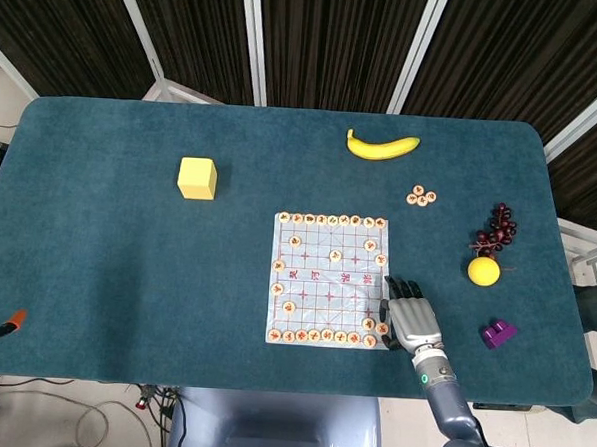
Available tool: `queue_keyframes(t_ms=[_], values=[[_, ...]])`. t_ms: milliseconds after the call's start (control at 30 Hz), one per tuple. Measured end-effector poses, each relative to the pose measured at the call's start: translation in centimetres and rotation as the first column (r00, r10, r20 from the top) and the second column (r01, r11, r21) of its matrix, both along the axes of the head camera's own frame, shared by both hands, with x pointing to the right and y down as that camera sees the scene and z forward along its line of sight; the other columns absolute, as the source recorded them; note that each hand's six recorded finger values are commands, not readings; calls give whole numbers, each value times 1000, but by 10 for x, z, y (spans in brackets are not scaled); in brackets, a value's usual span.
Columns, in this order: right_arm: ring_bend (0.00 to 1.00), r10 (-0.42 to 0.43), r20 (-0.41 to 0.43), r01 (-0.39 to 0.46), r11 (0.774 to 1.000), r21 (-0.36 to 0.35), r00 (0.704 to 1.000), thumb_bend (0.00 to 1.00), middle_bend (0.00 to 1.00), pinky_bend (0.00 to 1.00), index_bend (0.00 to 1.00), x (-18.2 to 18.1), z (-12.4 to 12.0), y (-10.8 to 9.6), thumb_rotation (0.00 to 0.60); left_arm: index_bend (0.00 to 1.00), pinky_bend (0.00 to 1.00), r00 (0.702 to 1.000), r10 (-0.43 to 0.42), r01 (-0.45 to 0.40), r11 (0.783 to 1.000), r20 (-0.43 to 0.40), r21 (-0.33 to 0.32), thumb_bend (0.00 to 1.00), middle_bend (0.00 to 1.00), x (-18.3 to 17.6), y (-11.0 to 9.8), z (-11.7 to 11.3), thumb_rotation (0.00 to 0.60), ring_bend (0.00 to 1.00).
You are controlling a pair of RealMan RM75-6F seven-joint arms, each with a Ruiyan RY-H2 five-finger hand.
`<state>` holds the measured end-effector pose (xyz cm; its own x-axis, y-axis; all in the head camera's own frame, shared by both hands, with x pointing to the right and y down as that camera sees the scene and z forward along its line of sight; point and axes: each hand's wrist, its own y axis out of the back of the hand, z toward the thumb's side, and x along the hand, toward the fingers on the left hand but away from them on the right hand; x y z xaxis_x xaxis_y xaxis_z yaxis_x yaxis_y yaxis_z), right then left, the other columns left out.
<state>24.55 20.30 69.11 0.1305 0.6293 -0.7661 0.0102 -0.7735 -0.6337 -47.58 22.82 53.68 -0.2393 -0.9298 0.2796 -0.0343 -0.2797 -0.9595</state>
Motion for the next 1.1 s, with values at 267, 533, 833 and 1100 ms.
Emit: queue_keyframes(t_ms=[267,533,833,1100], values=[[0,-4,-17,4,1000,-9,1000,368,0,70,541,-1,7,1,600,54,72,1000,-3,3,1000,-2,3,40,0,-1,0,-1,600,0],[0,3,-29,-3,1000,-8,1000,368,0,70,535,2,9,-2,600,54,72,1000,-2,2,1000,-1,2,40,0,-1,0,-1,600,0],[0,0,-32,0,1000,-13,999,367,0,70,480,3,11,-1,600,54,72,1000,-1,1,1000,1,-1,40,0,0,0,0,600,0],[0,-3,-27,3,1000,-9,1000,367,0,70,379,2,9,-1,600,54,72,1000,2,-2,1000,6,-5,40,0,0,0,2,600,0]])
